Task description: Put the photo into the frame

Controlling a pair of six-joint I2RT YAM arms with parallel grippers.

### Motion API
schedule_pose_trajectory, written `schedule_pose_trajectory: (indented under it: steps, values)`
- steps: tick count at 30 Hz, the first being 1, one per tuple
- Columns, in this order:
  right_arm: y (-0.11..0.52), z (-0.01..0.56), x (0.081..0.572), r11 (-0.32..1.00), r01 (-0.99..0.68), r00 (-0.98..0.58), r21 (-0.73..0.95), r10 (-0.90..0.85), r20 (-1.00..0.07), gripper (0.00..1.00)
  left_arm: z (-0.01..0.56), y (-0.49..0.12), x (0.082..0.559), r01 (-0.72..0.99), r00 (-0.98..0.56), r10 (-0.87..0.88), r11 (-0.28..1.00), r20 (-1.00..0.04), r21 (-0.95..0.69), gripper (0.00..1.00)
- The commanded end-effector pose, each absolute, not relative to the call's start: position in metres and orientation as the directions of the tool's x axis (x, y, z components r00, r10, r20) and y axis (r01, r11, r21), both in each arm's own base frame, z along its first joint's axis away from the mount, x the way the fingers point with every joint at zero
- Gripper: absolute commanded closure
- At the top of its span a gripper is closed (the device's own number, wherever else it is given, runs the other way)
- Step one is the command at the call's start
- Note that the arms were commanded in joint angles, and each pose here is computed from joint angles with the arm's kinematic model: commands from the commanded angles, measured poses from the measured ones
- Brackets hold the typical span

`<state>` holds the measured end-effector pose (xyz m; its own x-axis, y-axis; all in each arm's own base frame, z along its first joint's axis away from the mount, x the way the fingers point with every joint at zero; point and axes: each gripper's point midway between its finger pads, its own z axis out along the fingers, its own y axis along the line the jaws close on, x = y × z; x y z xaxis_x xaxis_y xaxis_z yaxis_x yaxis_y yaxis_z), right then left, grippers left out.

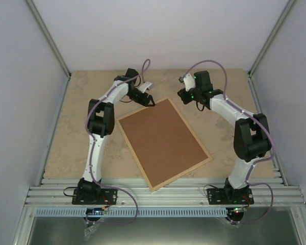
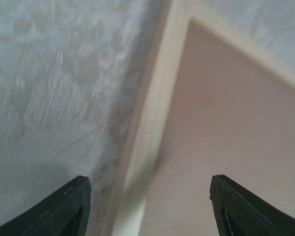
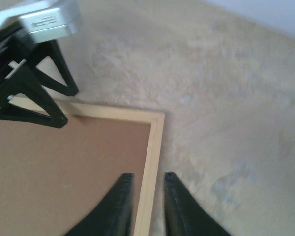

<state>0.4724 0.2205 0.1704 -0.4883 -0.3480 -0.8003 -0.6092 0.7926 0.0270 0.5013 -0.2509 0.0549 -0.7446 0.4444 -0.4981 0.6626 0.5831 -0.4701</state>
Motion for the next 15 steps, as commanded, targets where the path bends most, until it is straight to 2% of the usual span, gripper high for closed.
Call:
schedule_pose_trajectory:
  steps: [1, 4, 6, 9, 15]
  values:
    - [0.201, 0.134, 0.462, 0.815, -0.564, -0.626, 0.133, -0.317, -0.712, 0.73, 0.042, -0.232, 0.504, 0.731, -0.655, 0.598, 0.658, -0.462, -0.184, 0.32]
    - [0.193, 0.126, 0.460, 0.818, -0.549, -0.655, 0.169, -0.296, -0.695, 0.56, 0.025, -0.229, 0.498, 0.749, -0.631, 0.655, 0.654, -0.415, -0.107, 0.35]
    - [0.192, 0.124, 0.460, 0.806, -0.559, -0.661, 0.193, -0.292, -0.692, 0.47, 0.016, -0.227, 0.501, 0.741, -0.633, 0.668, 0.668, -0.392, -0.059, 0.40]
    - [0.190, 0.118, 0.458, 0.773, -0.585, -0.674, 0.246, -0.294, -0.678, 0.37, 0.003, -0.225, 0.502, 0.757, -0.609, 0.710, 0.653, -0.354, 0.005, 0.54]
    - [0.177, 0.106, 0.454, 0.732, -0.579, -0.720, 0.359, -0.252, -0.646, 0.20, -0.013, -0.238, 0.492, 0.831, -0.491, 0.820, 0.543, -0.295, 0.124, 0.65]
